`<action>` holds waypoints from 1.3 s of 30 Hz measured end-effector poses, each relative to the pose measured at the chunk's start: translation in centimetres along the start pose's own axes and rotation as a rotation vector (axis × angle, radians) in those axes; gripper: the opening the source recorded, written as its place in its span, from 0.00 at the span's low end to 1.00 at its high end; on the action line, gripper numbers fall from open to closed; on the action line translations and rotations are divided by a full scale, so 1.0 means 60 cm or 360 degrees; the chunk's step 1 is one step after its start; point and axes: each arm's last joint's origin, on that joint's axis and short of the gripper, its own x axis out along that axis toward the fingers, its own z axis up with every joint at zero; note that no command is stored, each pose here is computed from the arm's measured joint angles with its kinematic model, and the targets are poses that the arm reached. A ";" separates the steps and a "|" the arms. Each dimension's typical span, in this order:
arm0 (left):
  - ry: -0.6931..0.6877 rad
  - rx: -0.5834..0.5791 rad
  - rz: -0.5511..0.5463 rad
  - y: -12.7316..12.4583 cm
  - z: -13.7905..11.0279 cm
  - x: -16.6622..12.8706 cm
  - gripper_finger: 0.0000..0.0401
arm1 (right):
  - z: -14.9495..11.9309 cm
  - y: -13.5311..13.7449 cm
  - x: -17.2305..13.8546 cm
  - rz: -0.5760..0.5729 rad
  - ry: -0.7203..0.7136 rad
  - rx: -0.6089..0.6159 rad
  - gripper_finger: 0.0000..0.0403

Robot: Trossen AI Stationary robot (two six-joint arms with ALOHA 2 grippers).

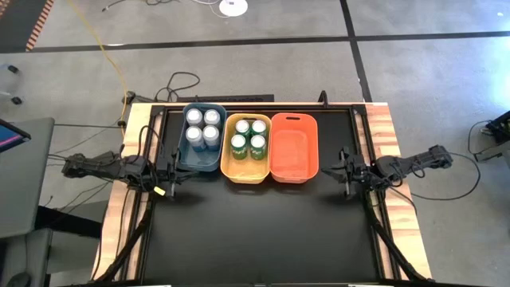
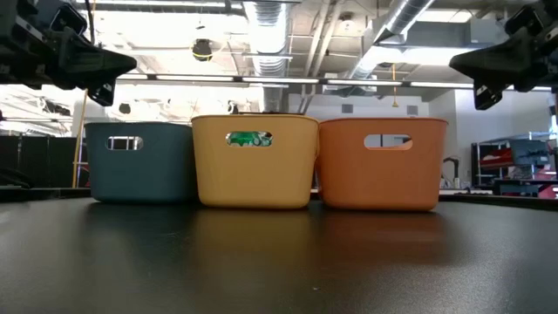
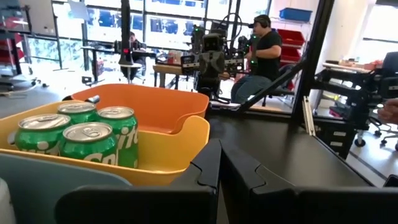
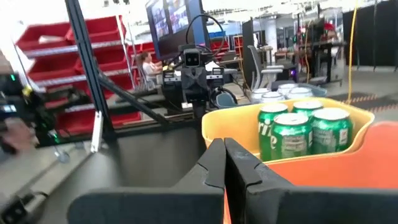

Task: Sort soda cans
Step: Return to Home Position

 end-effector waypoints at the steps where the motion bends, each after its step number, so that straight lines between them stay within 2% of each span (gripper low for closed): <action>1: 0.0001 -0.0002 0.0000 0.000 0.000 0.000 0.00 | 0.000 0.000 0.000 -0.0001 0.0000 0.0023 0.06; 39: -0.0001 -0.0003 0.0002 0.000 0.000 0.000 0.00 | -0.002 0.000 0.000 -0.0002 0.0005 0.0043 0.08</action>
